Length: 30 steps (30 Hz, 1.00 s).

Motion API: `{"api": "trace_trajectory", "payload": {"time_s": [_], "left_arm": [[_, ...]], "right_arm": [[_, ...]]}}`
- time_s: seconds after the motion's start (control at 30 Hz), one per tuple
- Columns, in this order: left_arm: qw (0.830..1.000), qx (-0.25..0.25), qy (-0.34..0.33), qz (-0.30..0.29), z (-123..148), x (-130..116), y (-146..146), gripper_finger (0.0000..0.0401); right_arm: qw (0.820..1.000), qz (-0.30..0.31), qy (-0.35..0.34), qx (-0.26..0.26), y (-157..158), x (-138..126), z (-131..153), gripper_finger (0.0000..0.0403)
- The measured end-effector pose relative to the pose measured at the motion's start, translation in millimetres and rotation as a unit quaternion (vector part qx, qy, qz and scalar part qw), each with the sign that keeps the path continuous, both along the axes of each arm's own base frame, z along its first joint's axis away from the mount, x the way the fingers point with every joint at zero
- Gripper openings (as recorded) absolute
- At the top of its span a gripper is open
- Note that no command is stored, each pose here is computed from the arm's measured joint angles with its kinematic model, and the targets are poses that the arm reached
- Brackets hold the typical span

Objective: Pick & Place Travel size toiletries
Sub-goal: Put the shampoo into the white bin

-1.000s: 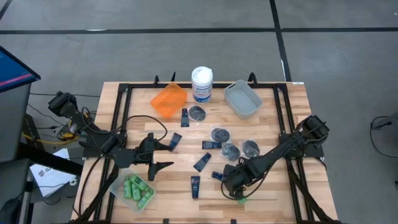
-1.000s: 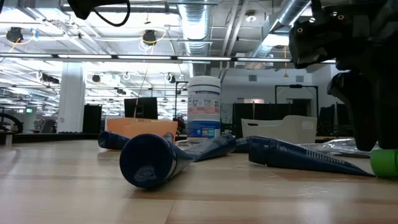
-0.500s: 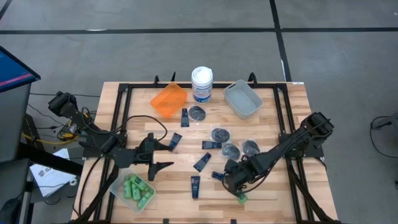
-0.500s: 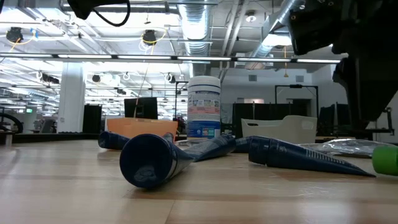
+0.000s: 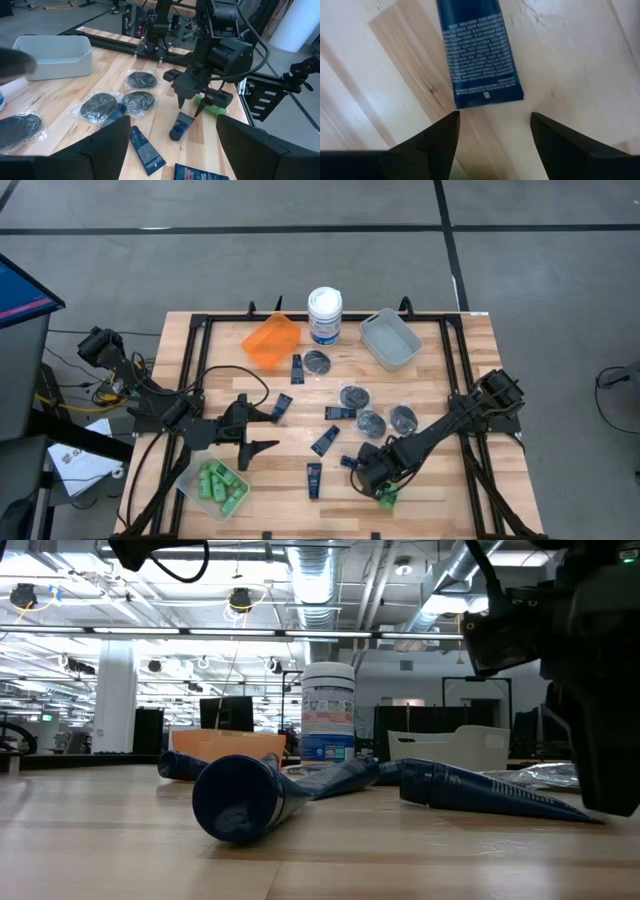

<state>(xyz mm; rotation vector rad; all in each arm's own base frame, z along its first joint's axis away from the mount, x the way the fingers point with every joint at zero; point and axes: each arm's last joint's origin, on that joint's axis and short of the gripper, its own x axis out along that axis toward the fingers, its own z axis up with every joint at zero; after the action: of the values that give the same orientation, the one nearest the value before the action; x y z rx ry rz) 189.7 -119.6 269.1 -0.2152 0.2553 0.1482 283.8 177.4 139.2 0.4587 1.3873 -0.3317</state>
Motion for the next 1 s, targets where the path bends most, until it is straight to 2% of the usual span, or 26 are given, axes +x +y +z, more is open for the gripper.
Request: {"api": "trace_trajectory", "payload": {"time_s": [0.13,0.33,0.43,0.6,0.8,1.0], "left_arm": [[1.0,0.0,0.0,0.0,0,0,0,0.0292],[1.0,0.001,0.0,0.0,0,0,0,0.0292],[1.0,0.001,0.0,0.0,0,0,0,0.0292],[1.0,0.001,0.0,0.001,0,0,0,0.0292],[1.0,0.002,0.0,0.001,0,0,0,0.0292],[1.0,0.002,0.0,0.001,0,0,0,0.0292]], "right_arm": [[1.0,0.007,0.01,-0.007,-1,-3,1,0.0235],[0.996,0.084,0.02,-0.024,-6,-9,12,0.0235],[0.99,0.14,-0.005,-0.02,-4,-11,27,0.0235],[0.969,0.243,-0.043,-0.02,11,-28,49,0.0235],[0.96,0.273,-0.064,-0.005,39,-43,48,0.0235],[0.963,0.267,-0.038,-0.008,53,-55,36,0.0235]]}}
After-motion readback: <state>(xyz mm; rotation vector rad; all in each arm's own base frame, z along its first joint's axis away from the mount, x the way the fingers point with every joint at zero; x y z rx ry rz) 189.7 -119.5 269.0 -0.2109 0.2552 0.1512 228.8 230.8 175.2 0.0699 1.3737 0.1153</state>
